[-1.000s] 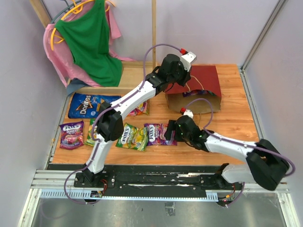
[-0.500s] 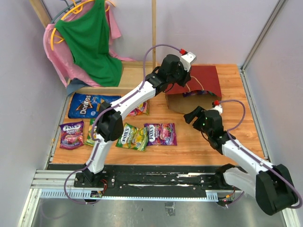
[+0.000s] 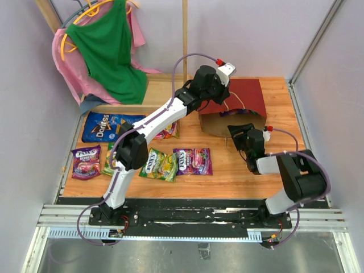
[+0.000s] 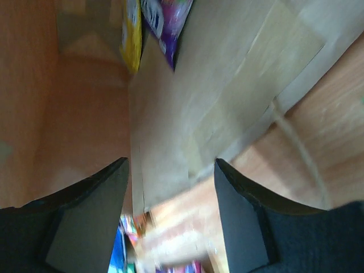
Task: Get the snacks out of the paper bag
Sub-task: Place the snack at the center of the board, then take out the snack from the paper bag.
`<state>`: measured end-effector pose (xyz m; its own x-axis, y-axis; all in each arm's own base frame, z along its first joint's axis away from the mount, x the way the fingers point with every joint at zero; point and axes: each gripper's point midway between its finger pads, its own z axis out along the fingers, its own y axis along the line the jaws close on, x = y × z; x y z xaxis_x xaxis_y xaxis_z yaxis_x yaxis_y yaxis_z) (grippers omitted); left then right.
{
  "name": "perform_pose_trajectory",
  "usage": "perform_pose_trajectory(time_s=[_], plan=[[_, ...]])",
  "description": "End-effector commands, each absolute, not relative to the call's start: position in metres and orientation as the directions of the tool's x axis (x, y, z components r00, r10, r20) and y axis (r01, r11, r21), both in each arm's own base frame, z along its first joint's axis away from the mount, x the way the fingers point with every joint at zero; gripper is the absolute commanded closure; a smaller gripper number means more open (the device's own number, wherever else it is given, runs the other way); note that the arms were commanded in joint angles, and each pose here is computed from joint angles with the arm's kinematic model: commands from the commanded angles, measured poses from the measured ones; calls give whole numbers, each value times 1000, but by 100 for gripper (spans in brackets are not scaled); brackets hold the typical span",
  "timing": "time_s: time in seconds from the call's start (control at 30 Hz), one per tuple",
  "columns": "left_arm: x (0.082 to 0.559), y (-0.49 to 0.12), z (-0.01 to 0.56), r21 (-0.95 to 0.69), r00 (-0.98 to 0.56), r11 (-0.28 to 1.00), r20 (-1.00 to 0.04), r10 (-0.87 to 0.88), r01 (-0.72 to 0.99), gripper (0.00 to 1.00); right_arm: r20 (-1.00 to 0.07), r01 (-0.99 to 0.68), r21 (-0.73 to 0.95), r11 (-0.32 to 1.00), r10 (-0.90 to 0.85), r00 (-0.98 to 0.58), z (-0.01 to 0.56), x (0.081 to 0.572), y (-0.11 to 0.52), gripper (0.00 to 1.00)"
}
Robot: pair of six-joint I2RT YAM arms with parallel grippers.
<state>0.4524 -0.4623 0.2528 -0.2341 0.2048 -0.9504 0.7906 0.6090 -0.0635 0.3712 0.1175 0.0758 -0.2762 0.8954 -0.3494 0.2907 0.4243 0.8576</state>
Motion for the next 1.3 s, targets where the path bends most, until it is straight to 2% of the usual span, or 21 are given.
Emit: perform_pose_trajectory(time_s=[0.0,0.1,0.27,0.43,0.63,0.93,1.27], plan=[[452,-455,283,-51,-191,607,-967,168,793,94,-172,144,974,177,984,-47,113,410,92,38],[453,-456,281,-54,-193,604,-967,167,795,94,-86,76,993,87,996,-21,114,431,88,43],[451,-458,280,-63,-200,595,-965,167,801,94,8,56,998,-9,1000,16,99,462,82,42],[451,-458,279,-62,-199,594,-965,168,802,94,-36,52,998,31,995,94,103,473,65,32],[449,-462,277,-77,-208,582,-965,161,810,95,-20,18,1000,17,987,161,116,493,49,24],[446,-464,280,-92,-213,569,-965,150,817,94,-43,12,999,41,979,201,134,532,45,28],[454,-473,274,-102,-229,565,-961,158,819,94,-108,166,983,76,974,198,122,559,49,36]])
